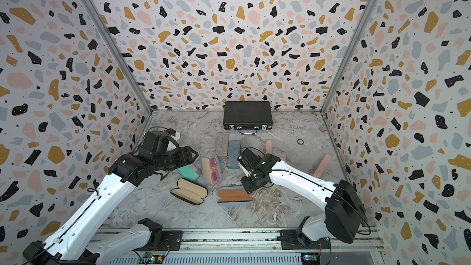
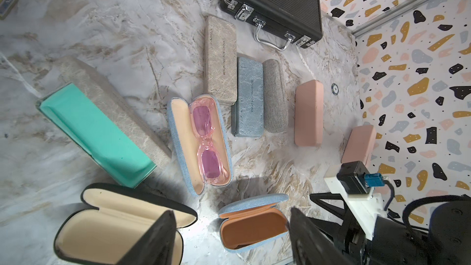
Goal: Close the glasses case
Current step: Adjust the glasses case at the center of the board, then close the glasses case at the center of the board, then pick up the glasses case at the center of the board.
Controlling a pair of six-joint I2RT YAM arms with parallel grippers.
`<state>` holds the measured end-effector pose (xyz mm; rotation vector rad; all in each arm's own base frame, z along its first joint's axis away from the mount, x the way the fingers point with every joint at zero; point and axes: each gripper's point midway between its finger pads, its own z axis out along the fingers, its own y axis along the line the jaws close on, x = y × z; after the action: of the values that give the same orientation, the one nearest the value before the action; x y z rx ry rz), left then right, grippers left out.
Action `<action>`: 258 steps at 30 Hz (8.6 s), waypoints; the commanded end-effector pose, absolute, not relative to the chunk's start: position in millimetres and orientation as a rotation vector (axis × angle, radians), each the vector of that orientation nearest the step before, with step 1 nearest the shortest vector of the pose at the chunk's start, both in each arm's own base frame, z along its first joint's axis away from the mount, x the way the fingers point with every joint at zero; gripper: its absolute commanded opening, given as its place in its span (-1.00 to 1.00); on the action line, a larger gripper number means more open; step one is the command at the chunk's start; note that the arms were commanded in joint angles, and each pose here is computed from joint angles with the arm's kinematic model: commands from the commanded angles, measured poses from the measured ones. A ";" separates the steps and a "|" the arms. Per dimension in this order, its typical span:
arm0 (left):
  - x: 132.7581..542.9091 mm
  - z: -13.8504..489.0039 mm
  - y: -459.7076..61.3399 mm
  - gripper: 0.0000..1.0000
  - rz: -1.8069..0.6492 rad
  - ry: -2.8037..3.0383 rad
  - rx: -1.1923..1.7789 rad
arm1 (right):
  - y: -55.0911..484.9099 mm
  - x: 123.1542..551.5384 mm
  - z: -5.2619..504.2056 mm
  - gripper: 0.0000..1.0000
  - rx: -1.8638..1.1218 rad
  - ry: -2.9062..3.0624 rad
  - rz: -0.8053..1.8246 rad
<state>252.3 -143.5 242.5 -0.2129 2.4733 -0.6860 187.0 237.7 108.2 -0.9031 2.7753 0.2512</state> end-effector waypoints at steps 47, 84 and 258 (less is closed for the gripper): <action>255.8 220.5 -147.6 0.44 -0.782 2.499 -0.255 | 277.5 189.2 67.9 -0.57 -1.254 2.721 0.140; 236.3 171.2 -166.8 0.41 -0.892 2.610 -0.279 | 185.9 188.5 61.5 -0.68 -0.378 2.865 -0.228; 211.8 203.6 -124.4 0.89 -0.673 2.377 -0.265 | 355.4 270.1 124.5 -0.06 -0.682 2.656 0.792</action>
<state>212.8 -123.7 199.6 -0.2763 2.3983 -0.6312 269.1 339.9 113.7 -0.6353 2.6840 0.7236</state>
